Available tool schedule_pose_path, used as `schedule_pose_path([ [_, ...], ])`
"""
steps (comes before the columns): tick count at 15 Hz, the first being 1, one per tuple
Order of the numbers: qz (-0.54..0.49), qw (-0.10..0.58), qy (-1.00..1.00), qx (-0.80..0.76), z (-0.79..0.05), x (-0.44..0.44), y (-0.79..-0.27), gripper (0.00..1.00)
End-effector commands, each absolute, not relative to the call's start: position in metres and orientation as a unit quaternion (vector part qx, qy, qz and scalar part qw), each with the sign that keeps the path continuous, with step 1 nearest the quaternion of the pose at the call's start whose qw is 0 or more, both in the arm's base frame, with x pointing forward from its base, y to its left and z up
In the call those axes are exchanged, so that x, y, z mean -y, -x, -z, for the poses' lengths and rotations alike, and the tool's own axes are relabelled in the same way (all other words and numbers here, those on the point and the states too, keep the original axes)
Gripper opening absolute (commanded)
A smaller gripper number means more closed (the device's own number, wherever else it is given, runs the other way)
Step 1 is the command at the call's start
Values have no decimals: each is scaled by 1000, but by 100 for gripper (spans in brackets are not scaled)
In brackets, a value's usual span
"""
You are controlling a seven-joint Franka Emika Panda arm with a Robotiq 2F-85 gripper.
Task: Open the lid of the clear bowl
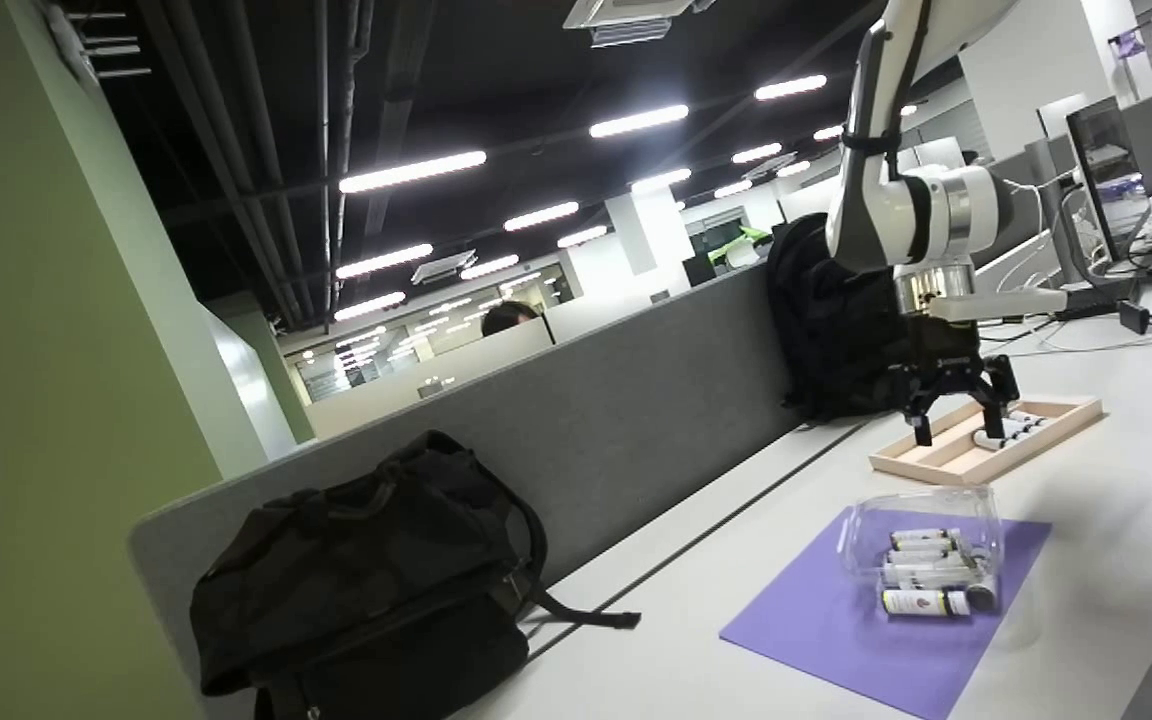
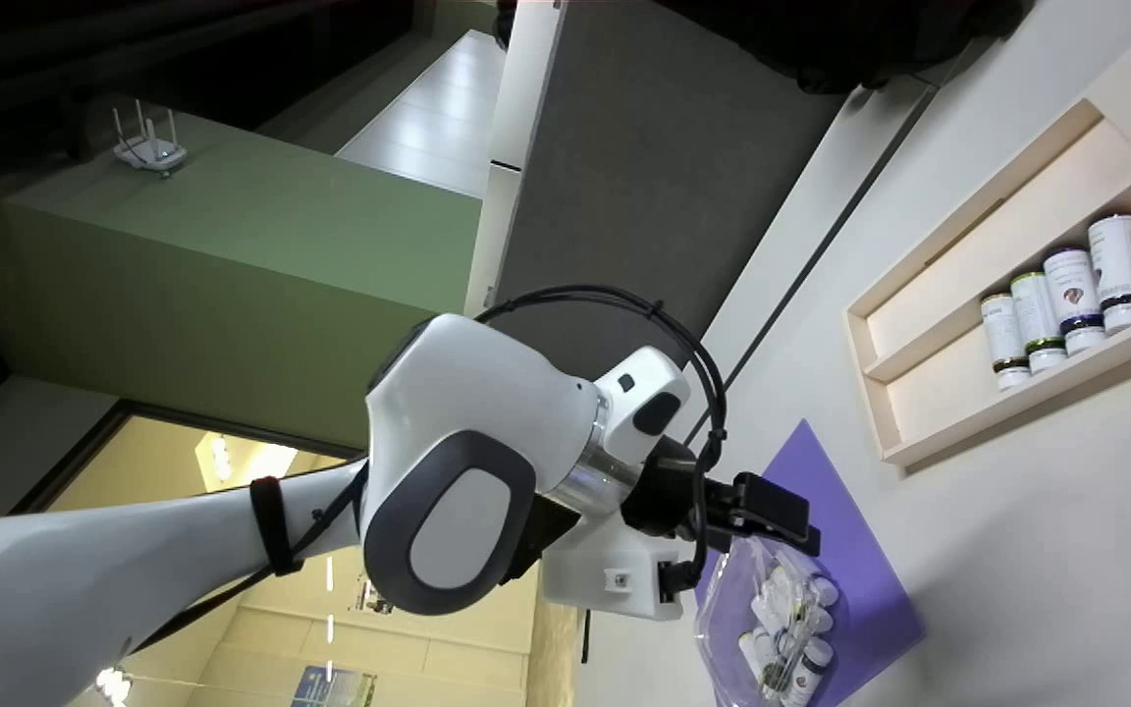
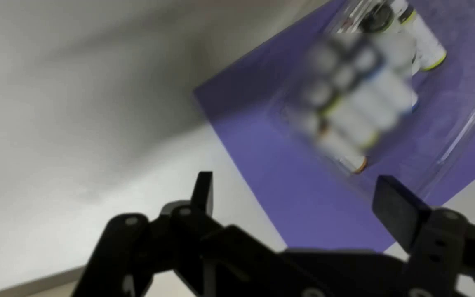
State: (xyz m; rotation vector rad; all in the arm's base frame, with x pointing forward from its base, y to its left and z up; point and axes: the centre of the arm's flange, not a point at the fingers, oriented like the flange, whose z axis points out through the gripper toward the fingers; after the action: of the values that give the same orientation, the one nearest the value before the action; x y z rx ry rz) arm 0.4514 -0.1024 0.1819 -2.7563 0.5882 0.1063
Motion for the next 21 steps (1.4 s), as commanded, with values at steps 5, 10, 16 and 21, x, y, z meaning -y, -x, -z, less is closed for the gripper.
schedule_pose_path([
  [5,-63,179,964,-187,-170,99,-456,100],
  [10,-61,178,964,-186,-170,98,-457,100],
  [16,-69,200,967,-146,-171,99,-456,100],
  [21,-74,263,962,-4,-164,103,-458,100],
])
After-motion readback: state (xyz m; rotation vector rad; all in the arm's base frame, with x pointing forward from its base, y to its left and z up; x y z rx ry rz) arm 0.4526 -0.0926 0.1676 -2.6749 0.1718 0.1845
